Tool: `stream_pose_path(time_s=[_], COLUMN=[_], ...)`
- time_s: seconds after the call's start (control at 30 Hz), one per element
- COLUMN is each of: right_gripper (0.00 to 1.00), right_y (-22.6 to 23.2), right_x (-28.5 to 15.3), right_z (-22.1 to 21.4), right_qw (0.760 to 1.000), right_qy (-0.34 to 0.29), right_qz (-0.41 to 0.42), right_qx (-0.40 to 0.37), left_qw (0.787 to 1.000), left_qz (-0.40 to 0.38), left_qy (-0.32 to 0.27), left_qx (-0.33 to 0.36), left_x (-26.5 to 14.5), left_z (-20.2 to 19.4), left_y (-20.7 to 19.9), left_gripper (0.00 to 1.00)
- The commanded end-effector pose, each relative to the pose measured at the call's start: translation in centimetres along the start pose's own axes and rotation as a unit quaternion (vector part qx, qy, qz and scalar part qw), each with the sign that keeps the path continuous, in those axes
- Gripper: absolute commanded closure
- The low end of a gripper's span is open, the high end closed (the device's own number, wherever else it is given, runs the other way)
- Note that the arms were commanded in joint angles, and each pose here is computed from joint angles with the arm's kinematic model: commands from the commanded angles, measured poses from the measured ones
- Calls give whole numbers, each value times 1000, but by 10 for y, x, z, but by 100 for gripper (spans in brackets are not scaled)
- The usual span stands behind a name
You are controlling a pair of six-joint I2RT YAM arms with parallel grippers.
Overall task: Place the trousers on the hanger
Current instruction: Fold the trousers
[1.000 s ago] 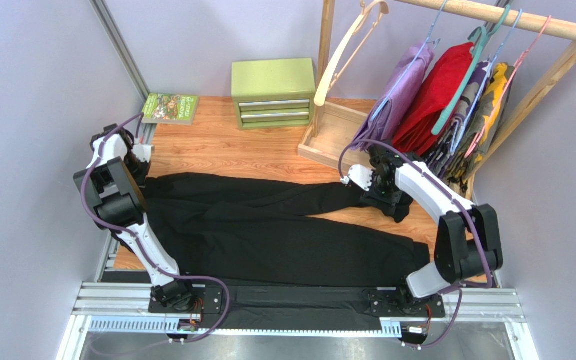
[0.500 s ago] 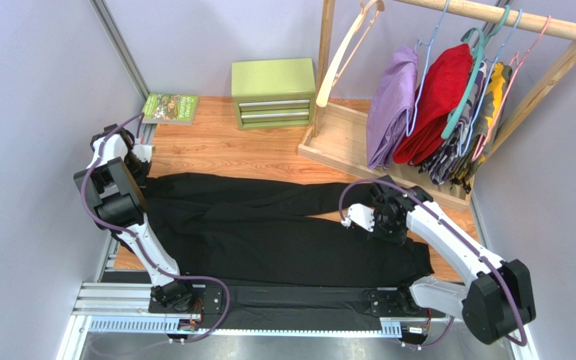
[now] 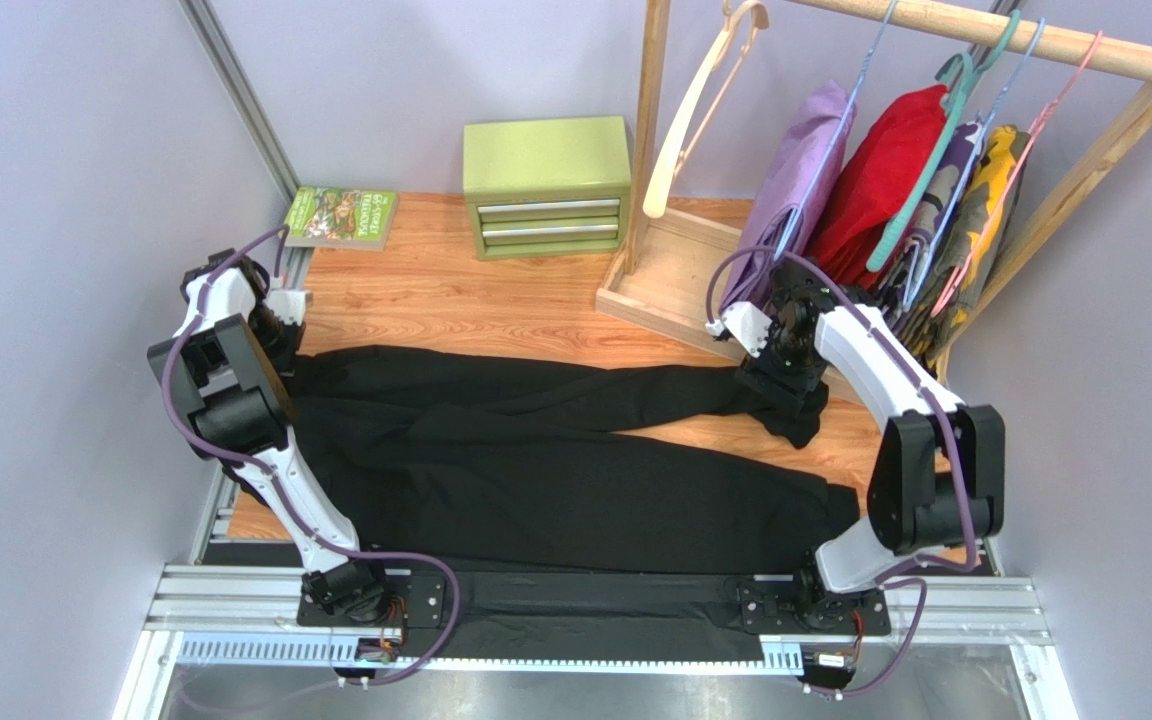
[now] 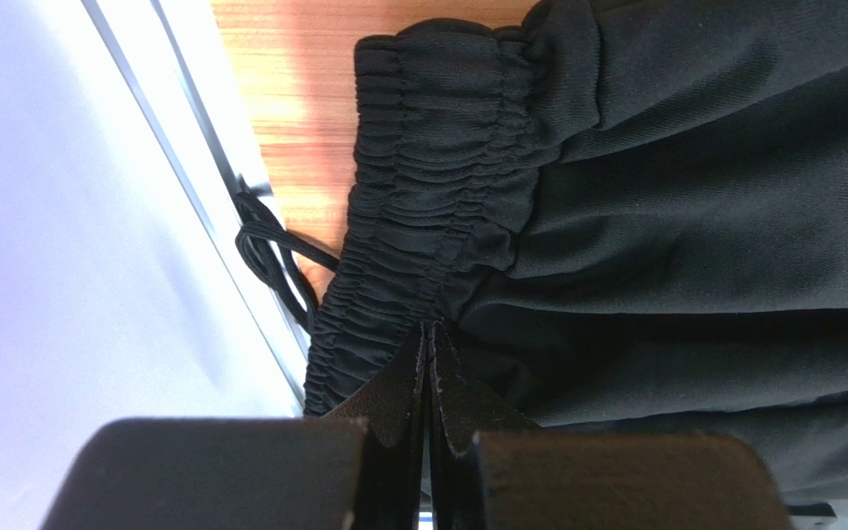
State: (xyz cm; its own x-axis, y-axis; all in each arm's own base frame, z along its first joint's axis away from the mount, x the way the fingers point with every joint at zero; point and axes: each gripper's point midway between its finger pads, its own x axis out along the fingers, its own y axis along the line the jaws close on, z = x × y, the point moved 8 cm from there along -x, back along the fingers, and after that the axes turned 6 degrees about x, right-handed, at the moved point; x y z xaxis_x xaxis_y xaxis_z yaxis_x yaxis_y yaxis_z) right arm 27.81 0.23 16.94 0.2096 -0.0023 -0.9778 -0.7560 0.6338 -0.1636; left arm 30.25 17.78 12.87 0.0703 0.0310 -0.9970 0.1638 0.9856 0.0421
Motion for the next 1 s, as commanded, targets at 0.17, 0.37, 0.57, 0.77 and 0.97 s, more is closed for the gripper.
stream_pose_path(time_s=[0.17, 0.37, 0.57, 0.77, 0.97], right_gripper=[99, 100, 68, 0, 17], right_y=[-29, -23, 64, 77, 45], right_x=[11, -56, -3, -16, -31], right_z=[16, 12, -69, -73, -27], right_qw=[999, 993, 987, 987, 994], right_qy=[3, -69, 19, 2, -41], right_qz=[-45, -87, -48, -17, 55], right_qx=[-12, -26, -151, -159, -84], left_qw=[1000, 1000, 1000, 1000, 999], left_qz=[-2, -1, 8, 13, 18], left_qy=[-22, -27, -24, -21, -27], left_qx=[1, 0, 6, 2, 4], left_x=[-15, -16, -12, -13, -22], left_z=[3, 4, 1, 4, 10], left_y=[0, 0, 1, 4, 9], left_gripper=[100, 100, 100, 100, 100])
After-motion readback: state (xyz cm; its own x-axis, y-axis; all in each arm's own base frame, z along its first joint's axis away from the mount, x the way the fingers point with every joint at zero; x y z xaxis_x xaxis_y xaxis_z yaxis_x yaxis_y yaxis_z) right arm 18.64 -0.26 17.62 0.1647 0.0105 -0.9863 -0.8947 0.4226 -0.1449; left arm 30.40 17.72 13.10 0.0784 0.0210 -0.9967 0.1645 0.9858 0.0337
